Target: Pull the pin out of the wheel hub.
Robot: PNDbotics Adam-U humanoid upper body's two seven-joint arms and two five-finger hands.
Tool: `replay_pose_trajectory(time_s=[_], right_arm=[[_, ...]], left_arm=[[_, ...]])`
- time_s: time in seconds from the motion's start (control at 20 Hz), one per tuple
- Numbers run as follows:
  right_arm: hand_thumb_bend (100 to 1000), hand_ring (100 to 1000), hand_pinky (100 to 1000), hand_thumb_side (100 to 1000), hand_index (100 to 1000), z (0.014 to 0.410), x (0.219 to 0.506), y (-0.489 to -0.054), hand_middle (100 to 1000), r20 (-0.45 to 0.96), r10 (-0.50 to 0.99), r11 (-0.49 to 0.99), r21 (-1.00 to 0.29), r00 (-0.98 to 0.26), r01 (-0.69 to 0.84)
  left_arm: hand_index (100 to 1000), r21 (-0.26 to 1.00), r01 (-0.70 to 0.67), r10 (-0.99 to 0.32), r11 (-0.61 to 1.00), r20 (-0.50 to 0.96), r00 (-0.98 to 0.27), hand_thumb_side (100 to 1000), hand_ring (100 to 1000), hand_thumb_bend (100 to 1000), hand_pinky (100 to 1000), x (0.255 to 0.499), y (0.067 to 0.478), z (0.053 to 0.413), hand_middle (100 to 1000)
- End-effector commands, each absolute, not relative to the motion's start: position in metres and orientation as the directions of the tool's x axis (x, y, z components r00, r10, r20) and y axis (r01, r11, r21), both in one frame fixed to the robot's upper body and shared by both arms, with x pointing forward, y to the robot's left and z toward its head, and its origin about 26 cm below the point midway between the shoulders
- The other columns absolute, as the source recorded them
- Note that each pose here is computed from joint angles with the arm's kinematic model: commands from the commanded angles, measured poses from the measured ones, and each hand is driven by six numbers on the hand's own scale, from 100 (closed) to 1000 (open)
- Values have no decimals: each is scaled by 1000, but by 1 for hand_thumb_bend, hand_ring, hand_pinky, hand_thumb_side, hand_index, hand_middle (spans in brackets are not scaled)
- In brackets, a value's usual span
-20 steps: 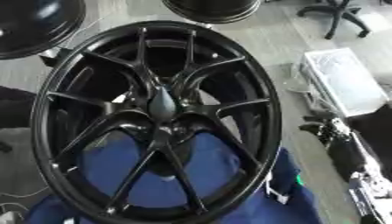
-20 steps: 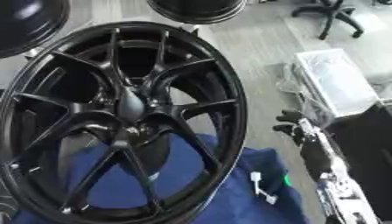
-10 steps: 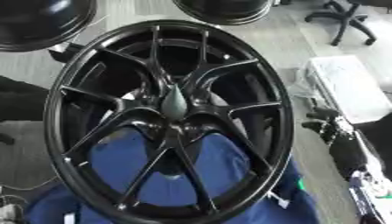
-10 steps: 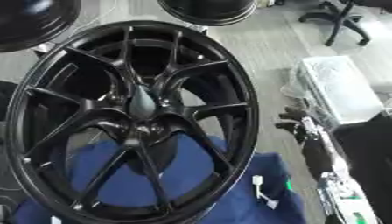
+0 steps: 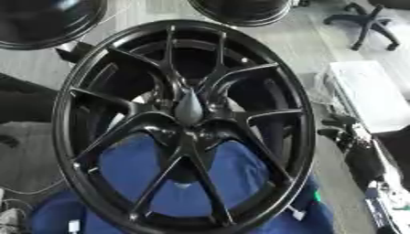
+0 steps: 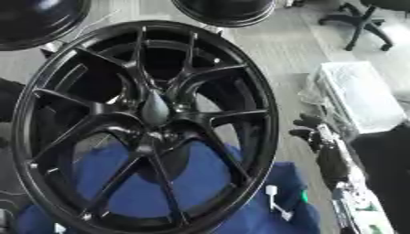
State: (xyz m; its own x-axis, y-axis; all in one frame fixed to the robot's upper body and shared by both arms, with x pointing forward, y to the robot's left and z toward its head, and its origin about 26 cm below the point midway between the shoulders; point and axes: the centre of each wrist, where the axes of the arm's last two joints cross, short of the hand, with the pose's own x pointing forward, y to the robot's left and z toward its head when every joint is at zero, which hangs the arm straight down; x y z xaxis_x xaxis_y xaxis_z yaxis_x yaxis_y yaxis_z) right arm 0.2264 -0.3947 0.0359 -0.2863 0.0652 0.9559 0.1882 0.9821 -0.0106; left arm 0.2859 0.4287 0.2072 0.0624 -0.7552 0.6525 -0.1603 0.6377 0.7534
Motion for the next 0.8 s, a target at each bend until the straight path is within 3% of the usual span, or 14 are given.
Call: replay_pose_trajectory(time_s=[0.05,0.4,0.5,0.6,0.7,0.8], right_arm=[[100,694,917,794,804,44,226,-398,713,948,79,981,-19,-308,194],[100,695,918,793,804,43,225,-399,714,948,77,980,-15,-307,201],[100,695,918,793,804,43,225,-399,714,949,76,980,-13,-307,200],[100,695,918,793,804,42,225,-399,714,949,74,980,-11,-307,201],[100,695,918,792,803,42,225,-399,714,949,71,980,-8,-307,200],[100,695,918,790,803,42,225,-399,714,949,68,980,-7,-309,197]], left_arm=[[960,787,-155,-782,597,614,105,454,779,515,922,285,441,207,786],[973,790,-147,-781,595,612,127,516,780,492,931,285,447,199,794],[963,778,-150,-771,610,627,111,549,773,411,932,285,445,199,790],[960,743,-181,-743,645,664,77,623,757,179,936,285,442,200,788],[936,657,-254,-679,710,735,3,804,691,103,896,285,435,203,755],[862,503,-334,-565,797,816,-118,797,653,147,871,285,426,204,720]])
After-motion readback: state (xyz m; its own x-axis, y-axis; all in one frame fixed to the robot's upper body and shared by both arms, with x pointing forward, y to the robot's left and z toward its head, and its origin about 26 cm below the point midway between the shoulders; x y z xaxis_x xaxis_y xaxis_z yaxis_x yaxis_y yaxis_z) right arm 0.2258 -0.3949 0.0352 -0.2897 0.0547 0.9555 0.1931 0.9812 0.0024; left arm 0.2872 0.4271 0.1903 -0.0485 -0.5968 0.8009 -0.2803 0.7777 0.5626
